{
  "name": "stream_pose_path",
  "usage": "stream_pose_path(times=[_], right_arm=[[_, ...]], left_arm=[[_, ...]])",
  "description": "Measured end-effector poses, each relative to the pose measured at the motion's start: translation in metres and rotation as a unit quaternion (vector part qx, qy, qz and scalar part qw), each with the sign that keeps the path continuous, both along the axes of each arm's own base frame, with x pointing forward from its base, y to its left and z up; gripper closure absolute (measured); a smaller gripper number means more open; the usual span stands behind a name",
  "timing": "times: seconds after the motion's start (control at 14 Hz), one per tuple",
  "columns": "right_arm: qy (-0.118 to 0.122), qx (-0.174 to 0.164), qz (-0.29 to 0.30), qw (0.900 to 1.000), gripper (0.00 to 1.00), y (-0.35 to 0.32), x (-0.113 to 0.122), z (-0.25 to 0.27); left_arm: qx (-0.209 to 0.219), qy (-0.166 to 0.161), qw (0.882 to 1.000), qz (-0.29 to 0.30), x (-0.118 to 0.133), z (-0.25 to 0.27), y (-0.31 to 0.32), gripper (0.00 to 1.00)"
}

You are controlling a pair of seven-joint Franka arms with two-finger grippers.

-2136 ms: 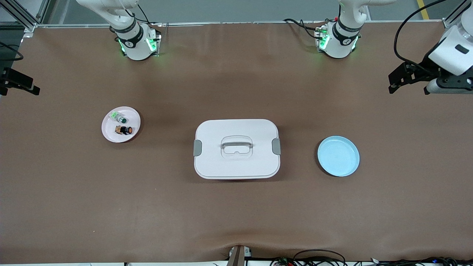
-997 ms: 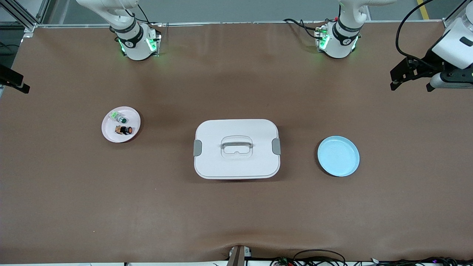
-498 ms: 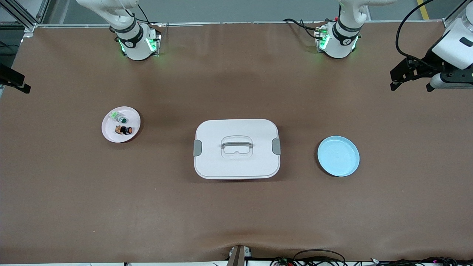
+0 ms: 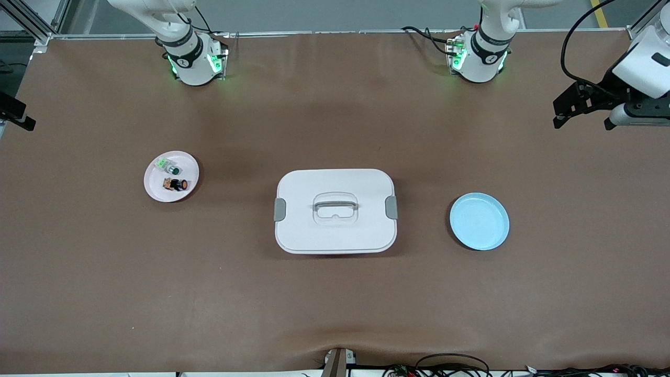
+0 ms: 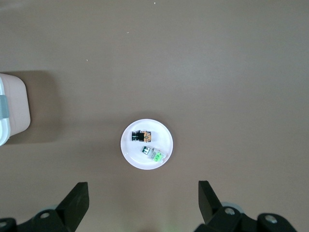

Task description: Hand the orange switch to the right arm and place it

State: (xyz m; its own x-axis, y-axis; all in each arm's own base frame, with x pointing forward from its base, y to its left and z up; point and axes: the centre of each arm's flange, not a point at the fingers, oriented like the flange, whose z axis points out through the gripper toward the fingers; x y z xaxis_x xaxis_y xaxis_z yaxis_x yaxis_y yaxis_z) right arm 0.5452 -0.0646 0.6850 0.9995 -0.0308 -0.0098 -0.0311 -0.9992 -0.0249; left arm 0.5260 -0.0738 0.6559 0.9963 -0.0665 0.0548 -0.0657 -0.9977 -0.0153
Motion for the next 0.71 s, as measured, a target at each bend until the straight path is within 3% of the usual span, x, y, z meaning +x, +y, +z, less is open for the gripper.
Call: stream_pose_path(times=[0.71], right_arm=[[-0.001, 0.005, -0.002, 1.000, 0.00, -0.0014, -0.0002, 0.0000]], left_arm=[[0.000, 0.000, 1.000, 0.002, 0.0003, 0.0000, 0.0025, 0.00]])
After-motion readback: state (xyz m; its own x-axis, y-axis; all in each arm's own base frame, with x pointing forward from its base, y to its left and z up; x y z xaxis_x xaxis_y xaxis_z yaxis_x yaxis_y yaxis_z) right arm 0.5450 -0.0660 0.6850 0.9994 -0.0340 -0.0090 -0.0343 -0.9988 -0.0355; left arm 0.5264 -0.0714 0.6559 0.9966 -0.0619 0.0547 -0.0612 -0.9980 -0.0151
